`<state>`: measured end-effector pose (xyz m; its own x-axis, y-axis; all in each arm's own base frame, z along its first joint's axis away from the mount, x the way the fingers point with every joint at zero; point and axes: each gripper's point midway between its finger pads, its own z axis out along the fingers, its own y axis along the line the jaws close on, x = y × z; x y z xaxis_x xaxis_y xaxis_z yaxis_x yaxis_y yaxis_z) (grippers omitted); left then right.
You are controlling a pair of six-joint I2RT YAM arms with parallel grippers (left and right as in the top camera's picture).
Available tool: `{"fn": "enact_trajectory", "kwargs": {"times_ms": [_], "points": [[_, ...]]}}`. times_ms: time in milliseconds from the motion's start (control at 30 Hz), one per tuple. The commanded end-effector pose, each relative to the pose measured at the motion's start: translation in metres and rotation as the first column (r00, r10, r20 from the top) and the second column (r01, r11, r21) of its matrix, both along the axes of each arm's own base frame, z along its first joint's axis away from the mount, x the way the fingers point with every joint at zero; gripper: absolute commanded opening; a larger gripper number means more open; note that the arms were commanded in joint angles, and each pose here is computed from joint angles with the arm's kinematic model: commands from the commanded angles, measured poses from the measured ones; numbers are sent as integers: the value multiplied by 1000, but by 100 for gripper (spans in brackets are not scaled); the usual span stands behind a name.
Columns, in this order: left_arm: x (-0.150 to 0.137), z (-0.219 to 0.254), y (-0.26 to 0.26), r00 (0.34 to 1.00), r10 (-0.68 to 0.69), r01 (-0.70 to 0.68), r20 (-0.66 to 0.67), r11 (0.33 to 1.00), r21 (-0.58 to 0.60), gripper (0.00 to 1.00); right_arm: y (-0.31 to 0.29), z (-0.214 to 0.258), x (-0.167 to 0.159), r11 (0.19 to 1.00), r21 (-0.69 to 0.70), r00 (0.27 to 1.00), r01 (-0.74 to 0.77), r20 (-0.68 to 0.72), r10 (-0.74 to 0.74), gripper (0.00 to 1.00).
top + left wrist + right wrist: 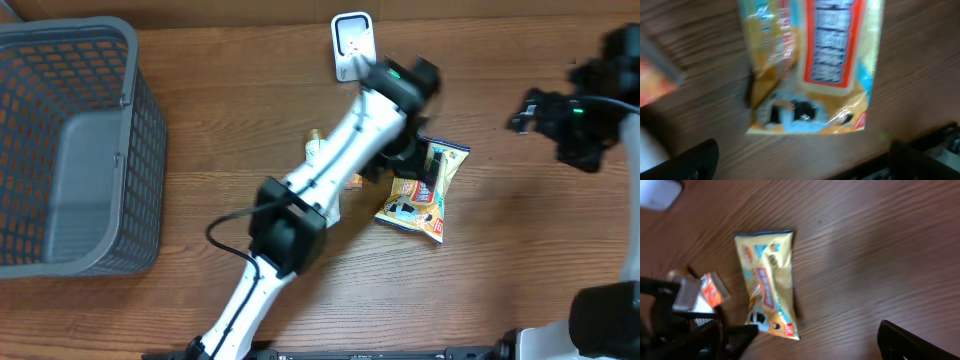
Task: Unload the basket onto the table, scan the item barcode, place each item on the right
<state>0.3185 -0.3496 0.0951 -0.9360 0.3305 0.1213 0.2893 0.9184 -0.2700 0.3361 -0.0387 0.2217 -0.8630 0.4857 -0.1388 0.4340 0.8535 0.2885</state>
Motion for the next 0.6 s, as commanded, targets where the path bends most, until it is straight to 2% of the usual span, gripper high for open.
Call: {"fn": "enact_trajectory", "kwargs": {"times_ms": [0,133,300,400,467,500,533,567], "points": [[-6,-3,-18,992,-46,41,118,998,45,100,-25,13,-4,996,-25,996,80,41,-79,100],[-20,-25,-36,984,-97,88,148,994,64,100,-49,14,-5,989,-30,988,142,59,-140,100],[-12,-54,-36,967,-102,72,234,988,134,99,-55,15,-3,987,-34,985,158,74,-155,100],[-2,-65,-26,955,-64,8,289,982,190,87,-55,15,-3,987,-34,985,158,74,-155,100],[1,-68,-19,951,-37,-33,307,975,218,65,-55,15,-3,987,-33,985,158,72,-155,100],[1,-68,-19,951,-37,-33,307,975,220,45,-55,15,-3,987,-33,985,157,72,-154,100],[1,-68,-19,951,-36,-33,306,975,219,30,-55,15,-3,987,-33,985,157,72,-154,100],[1,-68,-19,952,-36,-33,304,975,218,9,-55,15,-3,987,-33,985,157,72,-154,100]]}}
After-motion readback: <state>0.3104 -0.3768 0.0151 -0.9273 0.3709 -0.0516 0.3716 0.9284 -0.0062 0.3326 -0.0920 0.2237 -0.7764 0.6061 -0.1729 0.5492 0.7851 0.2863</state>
